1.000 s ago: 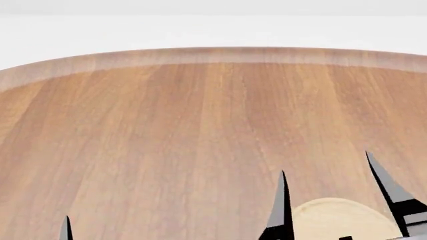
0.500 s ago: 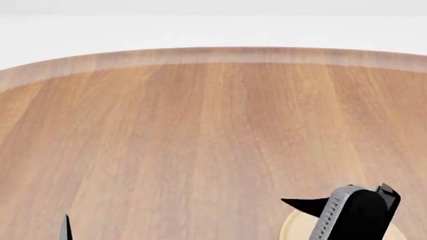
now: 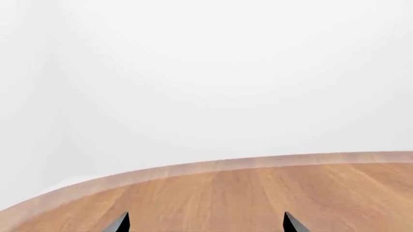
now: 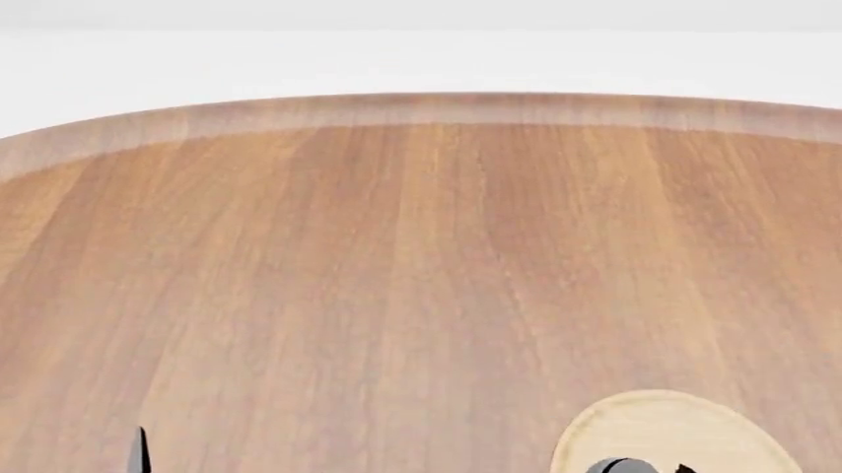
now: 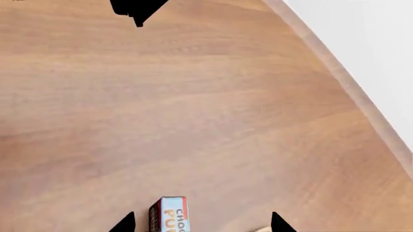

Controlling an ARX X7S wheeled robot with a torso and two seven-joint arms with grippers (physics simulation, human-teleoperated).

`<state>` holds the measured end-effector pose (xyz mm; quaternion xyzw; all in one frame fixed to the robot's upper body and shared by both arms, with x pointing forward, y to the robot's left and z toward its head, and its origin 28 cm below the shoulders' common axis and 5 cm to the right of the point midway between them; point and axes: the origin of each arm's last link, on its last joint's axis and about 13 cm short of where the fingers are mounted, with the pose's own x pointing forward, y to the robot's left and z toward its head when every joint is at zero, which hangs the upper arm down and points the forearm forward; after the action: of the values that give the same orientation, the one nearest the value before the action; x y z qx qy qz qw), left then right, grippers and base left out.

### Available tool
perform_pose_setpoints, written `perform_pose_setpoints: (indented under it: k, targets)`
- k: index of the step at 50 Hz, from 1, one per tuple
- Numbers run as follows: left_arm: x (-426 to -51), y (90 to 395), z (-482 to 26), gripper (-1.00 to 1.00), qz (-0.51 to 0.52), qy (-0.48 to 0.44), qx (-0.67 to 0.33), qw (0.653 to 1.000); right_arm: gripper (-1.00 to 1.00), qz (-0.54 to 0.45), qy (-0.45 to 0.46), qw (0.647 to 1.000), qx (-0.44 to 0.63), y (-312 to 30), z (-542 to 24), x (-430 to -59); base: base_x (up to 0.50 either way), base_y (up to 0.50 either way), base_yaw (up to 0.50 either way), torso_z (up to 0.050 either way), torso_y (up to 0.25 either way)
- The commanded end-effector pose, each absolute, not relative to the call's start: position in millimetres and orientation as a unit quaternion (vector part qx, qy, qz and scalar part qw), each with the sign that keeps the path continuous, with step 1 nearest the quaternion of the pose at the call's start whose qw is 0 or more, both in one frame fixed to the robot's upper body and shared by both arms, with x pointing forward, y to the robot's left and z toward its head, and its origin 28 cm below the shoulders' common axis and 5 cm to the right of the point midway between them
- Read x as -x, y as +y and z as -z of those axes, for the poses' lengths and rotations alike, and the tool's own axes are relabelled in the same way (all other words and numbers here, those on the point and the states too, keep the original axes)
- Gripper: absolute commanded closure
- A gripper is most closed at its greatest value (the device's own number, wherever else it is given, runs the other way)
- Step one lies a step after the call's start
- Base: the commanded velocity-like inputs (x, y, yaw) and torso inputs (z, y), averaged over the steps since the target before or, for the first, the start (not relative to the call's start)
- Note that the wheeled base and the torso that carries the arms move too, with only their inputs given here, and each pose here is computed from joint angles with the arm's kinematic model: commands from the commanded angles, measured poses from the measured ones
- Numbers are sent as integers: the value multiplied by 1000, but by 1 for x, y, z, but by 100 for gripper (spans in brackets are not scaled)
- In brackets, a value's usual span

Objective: Put the chocolate pudding to the left of the plate.

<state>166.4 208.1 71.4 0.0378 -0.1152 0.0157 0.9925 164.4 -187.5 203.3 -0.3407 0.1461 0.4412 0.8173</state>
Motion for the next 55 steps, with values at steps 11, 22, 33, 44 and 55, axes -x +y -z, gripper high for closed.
perform_pose_setpoints:
  k: [11,22,33,44,55]
  targets:
    - [-166,206,-69,-100,-11,-113,-43,993,-100,-456,169,822,296,-191,-170,-170,0,0,0,0,0]
    - [-166,206,-69,-100,-10,-112,-44,993,-100,-448,183,828,283,-197,-155,-171,0,0,0,0,0]
    - [-166,206,-69,-100,-9,-112,-45,993,-100,-442,198,832,270,-202,-139,-170,0,0,0,0,0]
    - [-166,206,-68,-100,-9,-112,-45,993,-100,-436,213,837,252,-210,-119,-175,0,0,0,0,0]
    - [-166,206,-68,-100,-6,-111,-47,993,-100,-417,227,846,243,-224,-107,-180,0,0,0,0,0]
